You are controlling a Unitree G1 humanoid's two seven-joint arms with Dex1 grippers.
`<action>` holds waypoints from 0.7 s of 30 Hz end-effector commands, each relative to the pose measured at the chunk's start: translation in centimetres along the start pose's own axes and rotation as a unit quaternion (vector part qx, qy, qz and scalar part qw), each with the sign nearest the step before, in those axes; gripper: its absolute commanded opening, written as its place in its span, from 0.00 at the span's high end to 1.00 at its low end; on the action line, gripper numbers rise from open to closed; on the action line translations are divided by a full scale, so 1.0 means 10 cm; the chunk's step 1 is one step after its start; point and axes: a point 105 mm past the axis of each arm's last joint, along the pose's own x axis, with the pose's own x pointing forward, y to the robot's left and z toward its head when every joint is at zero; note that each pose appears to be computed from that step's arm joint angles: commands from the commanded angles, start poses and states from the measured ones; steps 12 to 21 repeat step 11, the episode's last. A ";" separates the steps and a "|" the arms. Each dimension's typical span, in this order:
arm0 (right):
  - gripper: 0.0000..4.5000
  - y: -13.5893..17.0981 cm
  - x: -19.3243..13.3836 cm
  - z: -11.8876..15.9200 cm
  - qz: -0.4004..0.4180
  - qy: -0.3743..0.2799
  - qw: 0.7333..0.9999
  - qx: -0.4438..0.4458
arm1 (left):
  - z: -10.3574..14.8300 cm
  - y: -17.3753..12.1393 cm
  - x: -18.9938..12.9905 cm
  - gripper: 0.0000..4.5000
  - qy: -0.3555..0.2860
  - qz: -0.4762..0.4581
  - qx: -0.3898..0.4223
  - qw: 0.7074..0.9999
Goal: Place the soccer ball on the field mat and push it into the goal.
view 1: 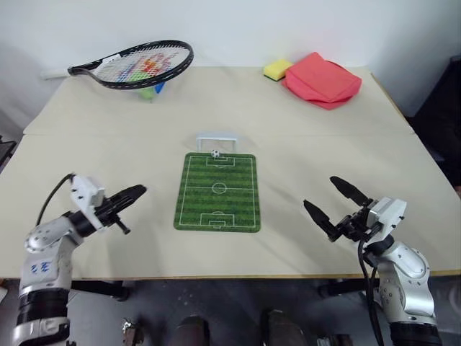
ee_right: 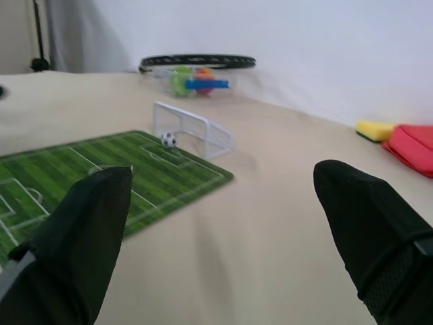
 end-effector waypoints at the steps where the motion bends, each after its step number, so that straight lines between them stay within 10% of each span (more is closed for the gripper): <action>1: 0.00 -0.06 0.03 0.11 0.002 -0.022 0.999 -0.024 | 0.16 0.03 -0.05 1.00 -0.026 0.036 0.015 0.999; 21: 0.00 -0.17 0.10 0.08 -0.024 -0.034 0.999 -0.029 | 0.16 0.00 -0.03 1.00 -0.042 0.102 0.001 0.994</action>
